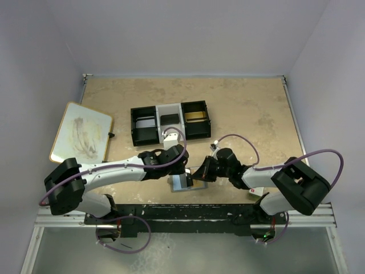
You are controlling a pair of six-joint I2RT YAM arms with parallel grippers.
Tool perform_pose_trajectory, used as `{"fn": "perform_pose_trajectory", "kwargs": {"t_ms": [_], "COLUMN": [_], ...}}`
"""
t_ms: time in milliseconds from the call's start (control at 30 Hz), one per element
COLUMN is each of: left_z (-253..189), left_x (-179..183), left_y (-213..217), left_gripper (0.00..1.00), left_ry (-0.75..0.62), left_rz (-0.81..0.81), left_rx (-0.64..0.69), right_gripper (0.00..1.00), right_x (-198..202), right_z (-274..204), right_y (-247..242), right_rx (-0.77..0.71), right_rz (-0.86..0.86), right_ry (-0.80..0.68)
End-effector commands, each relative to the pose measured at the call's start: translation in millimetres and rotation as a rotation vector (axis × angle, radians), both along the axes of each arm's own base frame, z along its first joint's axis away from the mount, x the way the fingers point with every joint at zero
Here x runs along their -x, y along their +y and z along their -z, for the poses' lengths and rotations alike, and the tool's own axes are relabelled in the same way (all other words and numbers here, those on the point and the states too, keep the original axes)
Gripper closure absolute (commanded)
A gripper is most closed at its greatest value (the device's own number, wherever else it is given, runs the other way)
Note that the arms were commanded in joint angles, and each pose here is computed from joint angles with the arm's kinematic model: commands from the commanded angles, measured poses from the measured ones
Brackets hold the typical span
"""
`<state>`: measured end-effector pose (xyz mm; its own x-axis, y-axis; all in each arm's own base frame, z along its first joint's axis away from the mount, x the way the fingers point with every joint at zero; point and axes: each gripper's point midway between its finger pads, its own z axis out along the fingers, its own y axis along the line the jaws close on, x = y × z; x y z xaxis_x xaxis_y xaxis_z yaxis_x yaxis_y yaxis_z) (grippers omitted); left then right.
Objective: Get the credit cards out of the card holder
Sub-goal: Remove the credit card from the card holder.
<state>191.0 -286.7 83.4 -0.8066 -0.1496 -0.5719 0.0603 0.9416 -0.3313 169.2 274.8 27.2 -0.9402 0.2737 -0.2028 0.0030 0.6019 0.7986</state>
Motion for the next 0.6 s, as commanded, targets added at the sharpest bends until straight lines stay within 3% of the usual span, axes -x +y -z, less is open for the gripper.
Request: {"fn": "perform_pose_trajectory", "kwargs": {"t_ms": [0,267,567], "left_z": [2,52,68], "left_x": [9,19,19], "left_y": [-24,-4,17], "left_gripper": [0.80,1.00,1.00], "left_ry": [0.034,0.116,0.101], "left_rz": [0.067,-0.031,-0.068], "left_rx": [0.088,-0.008,-0.099], "right_gripper": [1.00,1.00,0.98], "right_x": [-2,-1,-1], "right_z": [-1,-2,-7], "right_y": [1,0,4], "right_rx": [-0.018,-0.026,-0.056], "right_rz": [0.010,0.013,-0.005], "right_ry": [-0.005,-0.005,-0.020]}}
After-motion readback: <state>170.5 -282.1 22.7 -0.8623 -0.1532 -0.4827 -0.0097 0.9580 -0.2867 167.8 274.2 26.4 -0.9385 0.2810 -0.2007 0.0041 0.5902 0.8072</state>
